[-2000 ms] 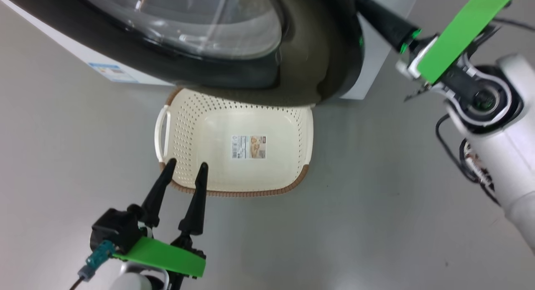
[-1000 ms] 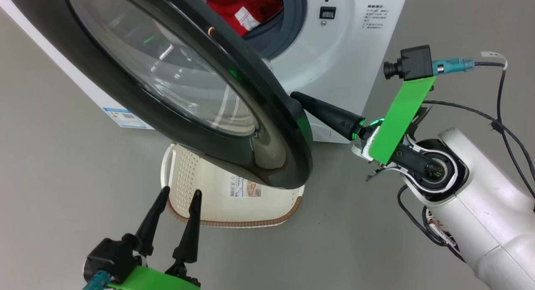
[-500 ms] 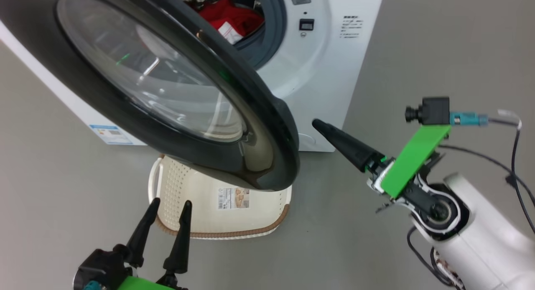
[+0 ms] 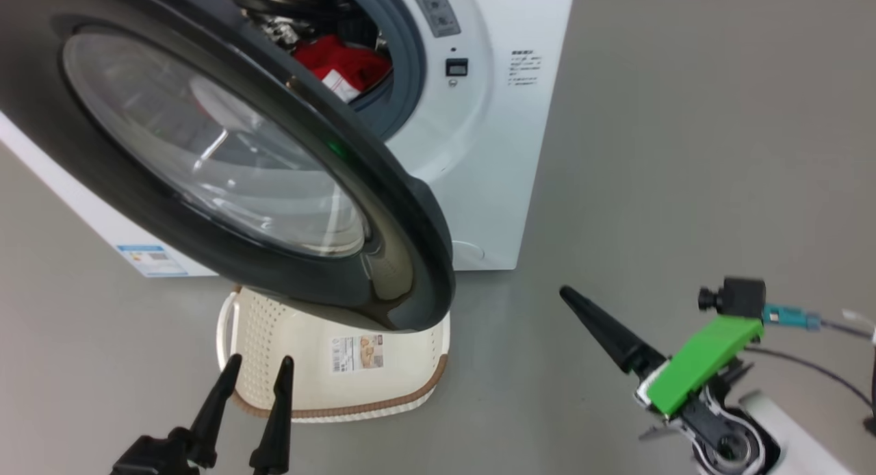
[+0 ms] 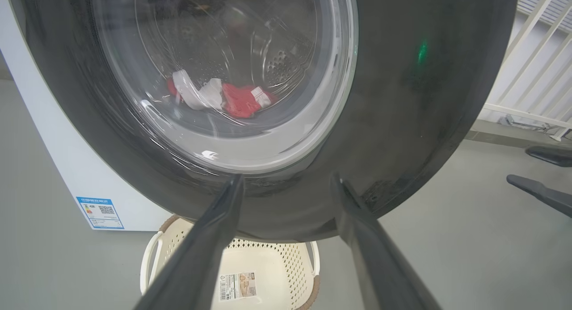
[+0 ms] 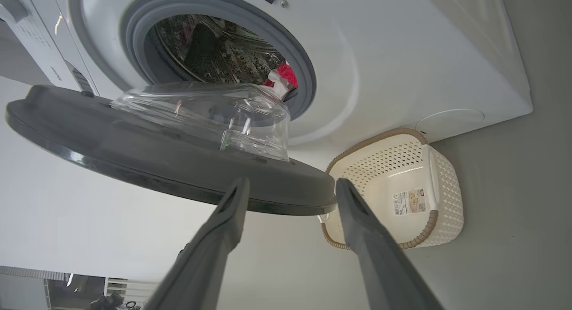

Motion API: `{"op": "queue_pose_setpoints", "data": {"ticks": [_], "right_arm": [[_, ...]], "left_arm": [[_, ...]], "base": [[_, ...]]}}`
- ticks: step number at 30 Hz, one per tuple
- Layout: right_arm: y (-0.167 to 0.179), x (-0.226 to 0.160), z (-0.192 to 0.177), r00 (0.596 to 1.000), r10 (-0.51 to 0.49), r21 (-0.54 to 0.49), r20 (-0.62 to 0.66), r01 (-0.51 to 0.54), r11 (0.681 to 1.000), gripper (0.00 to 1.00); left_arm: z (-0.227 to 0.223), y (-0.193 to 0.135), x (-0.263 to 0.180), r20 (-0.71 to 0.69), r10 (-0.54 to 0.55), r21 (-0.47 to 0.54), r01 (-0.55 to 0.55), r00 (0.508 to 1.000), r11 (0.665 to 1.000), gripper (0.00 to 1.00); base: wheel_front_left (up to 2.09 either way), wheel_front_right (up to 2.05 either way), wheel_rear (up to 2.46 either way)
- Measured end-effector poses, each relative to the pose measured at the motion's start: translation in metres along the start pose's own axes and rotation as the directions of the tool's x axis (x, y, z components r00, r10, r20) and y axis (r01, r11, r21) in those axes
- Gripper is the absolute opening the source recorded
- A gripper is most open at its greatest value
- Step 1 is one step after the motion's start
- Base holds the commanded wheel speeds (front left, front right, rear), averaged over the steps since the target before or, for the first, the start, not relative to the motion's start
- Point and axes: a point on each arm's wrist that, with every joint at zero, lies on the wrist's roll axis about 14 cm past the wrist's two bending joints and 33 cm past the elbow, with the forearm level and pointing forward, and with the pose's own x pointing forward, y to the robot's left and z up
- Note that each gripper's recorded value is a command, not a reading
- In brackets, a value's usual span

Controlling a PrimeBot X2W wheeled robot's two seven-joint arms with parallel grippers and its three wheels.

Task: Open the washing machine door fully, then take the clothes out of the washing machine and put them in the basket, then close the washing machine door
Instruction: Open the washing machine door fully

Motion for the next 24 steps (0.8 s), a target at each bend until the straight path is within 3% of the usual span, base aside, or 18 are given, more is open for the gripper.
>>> {"op": "queue_pose_setpoints", "data": {"ticks": [7, 11, 15, 20, 24], "right_arm": [[-0.030, -0.033, 0.005, 0.988, -0.094, 0.039, 0.124, 0.090, 0.995, 1.00], [-0.046, -0.051, 0.012, 0.968, -0.145, 0.006, 0.204, 0.147, 0.989, 1.00], [-0.063, -0.069, 0.028, 0.932, -0.185, -0.092, 0.311, 0.223, 0.970, 1.00], [-0.077, -0.080, 0.037, 0.919, -0.206, -0.268, 0.337, 0.303, 0.915, 1.00], [-0.073, -0.084, 0.056, 0.895, -0.182, -0.352, 0.408, 0.338, 0.873, 1.00]], "left_arm": [[-0.003, -0.003, -0.003, -0.008, -0.010, 0.005, 0.010, 1.000, 1.000, 1.00], [-0.003, -0.006, -0.004, -0.010, -0.020, 0.005, 0.020, 1.000, 1.000, 1.00], [-0.006, -0.006, -0.006, -0.018, -0.020, 0.011, 0.021, 1.000, 1.000, 1.00], [-0.007, -0.006, -0.005, -0.022, -0.021, 0.011, 0.021, 1.000, 1.000, 1.00], [-0.006, -0.003, -0.004, -0.018, -0.012, 0.014, 0.013, 1.000, 1.000, 1.00]], "base": [[0.00, 0.00, 0.00], [0.00, 0.00, 0.00], [0.00, 0.00, 0.00], [0.00, 0.00, 0.00], [0.00, 0.00, 0.00]]}}
